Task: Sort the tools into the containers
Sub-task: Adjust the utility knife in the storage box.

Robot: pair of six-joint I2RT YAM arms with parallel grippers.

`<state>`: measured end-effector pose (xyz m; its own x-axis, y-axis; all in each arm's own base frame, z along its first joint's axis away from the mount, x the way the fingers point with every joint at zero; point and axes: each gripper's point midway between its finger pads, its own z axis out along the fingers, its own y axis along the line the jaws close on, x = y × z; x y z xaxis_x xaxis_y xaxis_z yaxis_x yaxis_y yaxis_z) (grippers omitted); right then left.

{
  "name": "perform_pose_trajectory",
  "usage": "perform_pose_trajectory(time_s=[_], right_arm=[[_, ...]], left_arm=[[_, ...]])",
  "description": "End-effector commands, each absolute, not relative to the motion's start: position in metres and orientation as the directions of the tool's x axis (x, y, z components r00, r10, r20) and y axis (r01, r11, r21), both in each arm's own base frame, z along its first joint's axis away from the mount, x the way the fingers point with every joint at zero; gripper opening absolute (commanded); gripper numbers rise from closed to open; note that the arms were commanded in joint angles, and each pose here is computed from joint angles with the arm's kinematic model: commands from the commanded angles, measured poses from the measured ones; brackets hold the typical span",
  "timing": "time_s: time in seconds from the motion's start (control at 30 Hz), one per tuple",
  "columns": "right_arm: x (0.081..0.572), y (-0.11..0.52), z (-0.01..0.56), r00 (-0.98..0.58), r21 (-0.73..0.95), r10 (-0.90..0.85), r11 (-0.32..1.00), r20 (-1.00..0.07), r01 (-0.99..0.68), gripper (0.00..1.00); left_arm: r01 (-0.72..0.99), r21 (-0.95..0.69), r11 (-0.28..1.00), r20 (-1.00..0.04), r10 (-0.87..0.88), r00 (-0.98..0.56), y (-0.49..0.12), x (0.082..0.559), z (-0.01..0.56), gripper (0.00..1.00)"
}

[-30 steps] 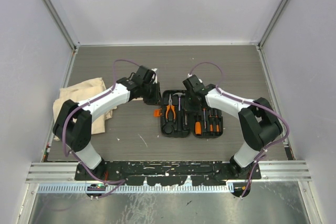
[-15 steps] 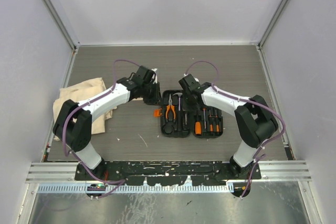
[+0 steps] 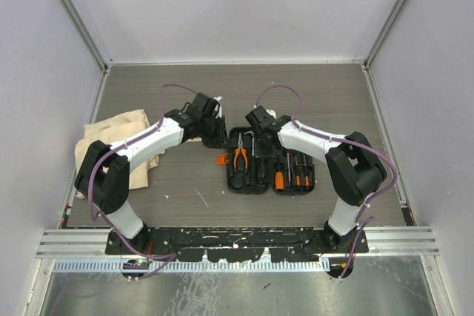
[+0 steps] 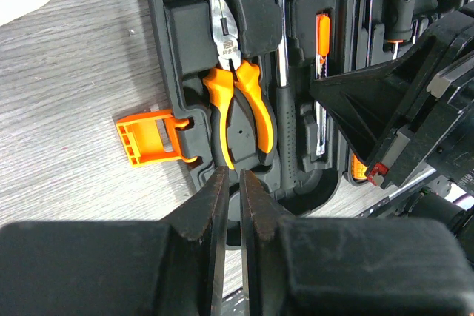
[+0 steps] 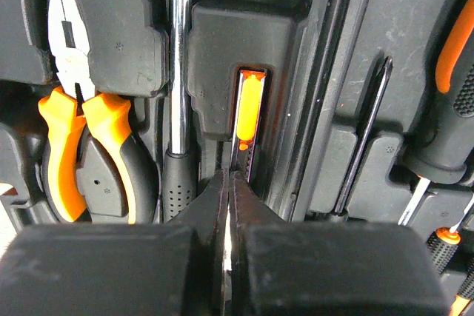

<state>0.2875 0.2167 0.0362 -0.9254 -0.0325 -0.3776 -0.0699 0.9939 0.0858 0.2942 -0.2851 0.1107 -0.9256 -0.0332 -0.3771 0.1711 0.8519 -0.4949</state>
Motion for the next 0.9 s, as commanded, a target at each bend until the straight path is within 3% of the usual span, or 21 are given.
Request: perform_pose_trajectory(time_s=[0.0,0.33,0.5,0.67,0.87], right_arm=[[0.259,0.207,0.002,-0.962,0.026,-0.067,0.997,-0.265,-0.076,0.01],[0.236,0.198,-0.027,-0.977,0.007,-0.064,0.998,-0.204,-0.067,0.01],[0.258,0.218,0.013,-0.949,0.098,-0.046,0.992,-0.311,-0.080,0.03],[0.287,0.243,0.072,-0.901,0.188,-0.024,0.975,-0.432,-0.116,0.18],[0.309,0.257,0.127,-0.842,0.259,0.024,0.956,-0.539,-0.139,0.22]], left_arm=[[0.194,-0.517,0.834,-0.407,-0.040,-0.913,-0.290,0.302,0.122,0.12],[0.197,-0.511,0.837,-0.410,-0.036,-0.911,-0.289,0.302,0.123,0.12],[0.205,-0.491,0.847,-0.433,-0.033,-0.901,-0.284,0.304,0.131,0.13],[0.217,-0.464,0.859,-0.471,-0.032,-0.882,-0.278,0.308,0.144,0.14],[0.217,-0.442,0.871,-0.494,-0.034,-0.869,-0.270,0.309,0.153,0.15]])
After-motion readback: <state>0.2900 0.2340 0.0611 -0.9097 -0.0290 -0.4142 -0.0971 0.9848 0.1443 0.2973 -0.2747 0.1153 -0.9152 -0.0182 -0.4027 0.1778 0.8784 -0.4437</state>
